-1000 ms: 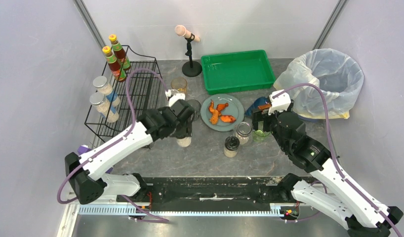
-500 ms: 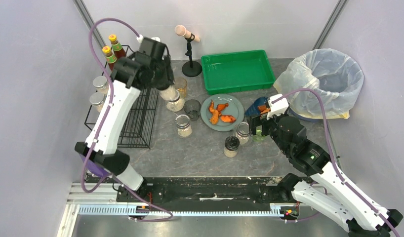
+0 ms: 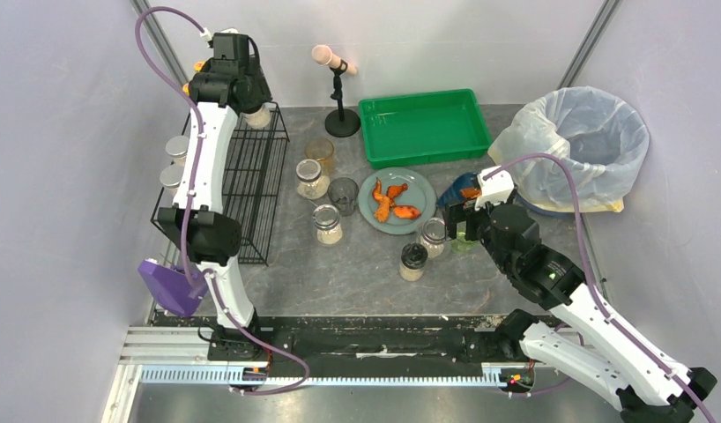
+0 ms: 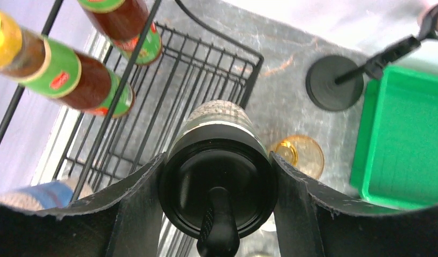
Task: Clear the kitchen counter
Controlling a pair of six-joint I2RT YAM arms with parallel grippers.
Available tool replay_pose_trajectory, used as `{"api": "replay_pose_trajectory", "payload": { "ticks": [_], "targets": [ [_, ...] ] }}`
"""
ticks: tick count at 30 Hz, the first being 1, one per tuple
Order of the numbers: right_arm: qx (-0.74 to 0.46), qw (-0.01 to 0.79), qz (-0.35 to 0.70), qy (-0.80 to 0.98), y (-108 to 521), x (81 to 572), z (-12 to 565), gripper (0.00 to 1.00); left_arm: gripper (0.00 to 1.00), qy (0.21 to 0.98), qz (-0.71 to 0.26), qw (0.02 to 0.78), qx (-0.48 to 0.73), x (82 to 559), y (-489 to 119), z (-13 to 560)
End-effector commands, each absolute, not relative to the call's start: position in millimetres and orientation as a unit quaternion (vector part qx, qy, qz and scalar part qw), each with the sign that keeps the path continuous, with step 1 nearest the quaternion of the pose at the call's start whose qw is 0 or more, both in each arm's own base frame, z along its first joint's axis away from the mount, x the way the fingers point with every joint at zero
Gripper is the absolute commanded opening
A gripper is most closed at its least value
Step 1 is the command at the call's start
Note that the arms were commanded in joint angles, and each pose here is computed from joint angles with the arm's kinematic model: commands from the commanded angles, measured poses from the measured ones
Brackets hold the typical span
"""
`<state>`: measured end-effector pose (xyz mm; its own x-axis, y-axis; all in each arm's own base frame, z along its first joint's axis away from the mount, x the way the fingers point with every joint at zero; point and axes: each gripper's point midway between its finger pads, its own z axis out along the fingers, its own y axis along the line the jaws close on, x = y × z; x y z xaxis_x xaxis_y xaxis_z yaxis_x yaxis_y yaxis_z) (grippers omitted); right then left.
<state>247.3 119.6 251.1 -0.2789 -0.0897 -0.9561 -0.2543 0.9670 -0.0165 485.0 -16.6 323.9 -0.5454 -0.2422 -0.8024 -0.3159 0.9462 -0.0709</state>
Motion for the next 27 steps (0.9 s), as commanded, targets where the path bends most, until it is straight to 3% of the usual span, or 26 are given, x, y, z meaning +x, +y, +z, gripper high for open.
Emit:
{"api": "replay_pose_trajectory", "payload": {
  "ticks": [1, 11, 16, 19, 27],
  "targets": [
    [-0.071, 0.600, 0.069, 0.794, 114, 251, 262, 0.98, 0.15, 0.815, 0.049, 0.553, -0.165, 532, 4, 370],
    [-0.067, 0.583, 0.036, 0.809, 112, 260, 249, 0.98, 0.16, 0.824, 0.063, 0.539, -0.164, 584, 12, 313],
    [-0.074, 0.578, 0.020, 0.813, 112, 264, 245, 0.98, 0.21, 0.833, 0.070, 0.524, -0.162, 596, 16, 288],
    [-0.077, 0.575, 0.011, 0.814, 112, 267, 243, 0.98, 0.31, 0.833, 0.066, 0.525, -0.160, 601, 16, 283],
    [-0.083, 0.571, -0.002, 0.817, 111, 270, 239, 0.98, 0.71, 0.832, 0.048, 0.533, -0.147, 609, 10, 282]
  ]
}}
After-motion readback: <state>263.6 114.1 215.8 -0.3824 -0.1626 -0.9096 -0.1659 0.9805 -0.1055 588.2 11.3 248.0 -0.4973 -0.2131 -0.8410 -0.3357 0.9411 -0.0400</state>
